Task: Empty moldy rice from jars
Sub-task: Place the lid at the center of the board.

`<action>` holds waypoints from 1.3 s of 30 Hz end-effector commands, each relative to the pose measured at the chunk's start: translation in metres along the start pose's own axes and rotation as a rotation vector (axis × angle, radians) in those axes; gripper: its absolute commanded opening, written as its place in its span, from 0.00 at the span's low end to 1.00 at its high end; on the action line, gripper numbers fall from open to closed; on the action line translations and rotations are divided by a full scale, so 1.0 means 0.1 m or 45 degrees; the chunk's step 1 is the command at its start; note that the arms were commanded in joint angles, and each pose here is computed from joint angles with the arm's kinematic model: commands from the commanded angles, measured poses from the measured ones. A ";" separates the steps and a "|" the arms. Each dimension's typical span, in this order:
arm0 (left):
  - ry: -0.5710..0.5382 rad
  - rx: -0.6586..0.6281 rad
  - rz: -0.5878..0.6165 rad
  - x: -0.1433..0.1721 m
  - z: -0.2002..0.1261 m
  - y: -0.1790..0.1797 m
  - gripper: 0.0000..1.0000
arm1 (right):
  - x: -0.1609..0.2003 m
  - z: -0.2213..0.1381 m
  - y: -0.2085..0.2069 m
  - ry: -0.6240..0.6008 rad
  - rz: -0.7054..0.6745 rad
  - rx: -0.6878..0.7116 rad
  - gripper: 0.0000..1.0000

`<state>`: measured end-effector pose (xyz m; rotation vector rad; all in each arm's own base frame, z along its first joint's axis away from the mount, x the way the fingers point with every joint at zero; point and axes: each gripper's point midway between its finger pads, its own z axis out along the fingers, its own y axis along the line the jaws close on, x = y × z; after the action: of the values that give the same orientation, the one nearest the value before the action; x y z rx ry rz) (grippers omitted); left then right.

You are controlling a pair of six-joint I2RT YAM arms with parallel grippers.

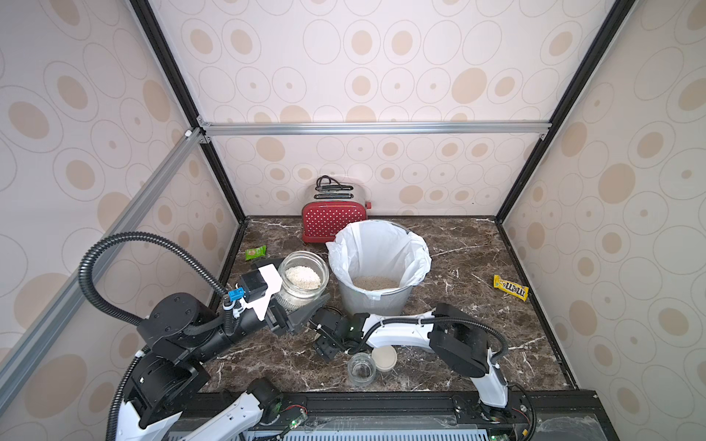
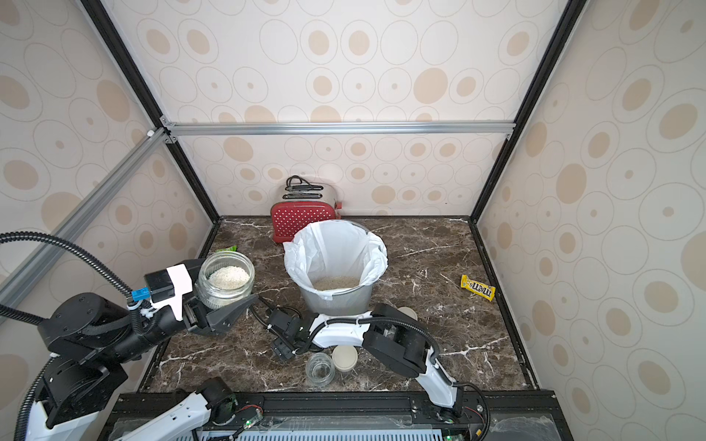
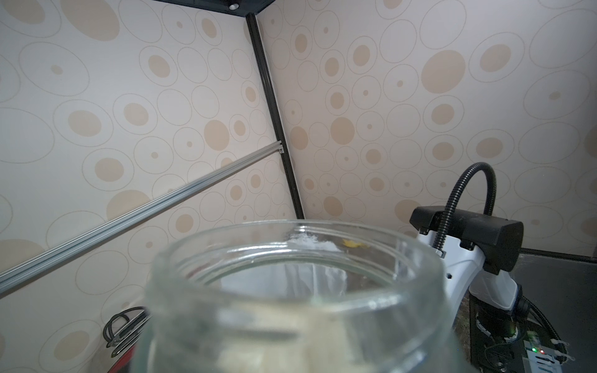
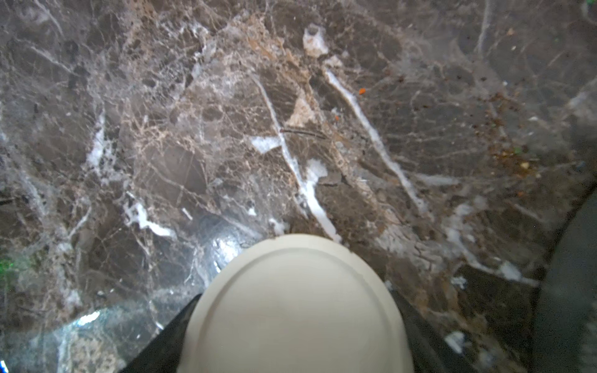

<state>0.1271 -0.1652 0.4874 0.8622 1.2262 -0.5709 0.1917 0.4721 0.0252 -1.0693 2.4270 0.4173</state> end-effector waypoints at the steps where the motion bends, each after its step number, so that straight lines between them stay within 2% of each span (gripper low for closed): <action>1: -0.097 -0.012 0.026 -0.21 -0.03 0.03 0.45 | 0.34 0.14 -0.07 0.118 0.009 0.048 0.78; 29: -0.093 -0.009 0.027 -0.22 0.02 0.04 0.45 | 0.31 0.10 -0.09 0.101 0.009 0.056 0.96; 39: -0.094 -0.006 0.025 -0.24 0.02 0.04 0.45 | -0.01 -0.43 -0.06 -0.041 -0.001 0.039 0.99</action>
<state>0.1341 -0.1711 0.4824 0.8715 1.2497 -0.5716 0.1888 0.4532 0.0328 -1.0487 2.4388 0.3801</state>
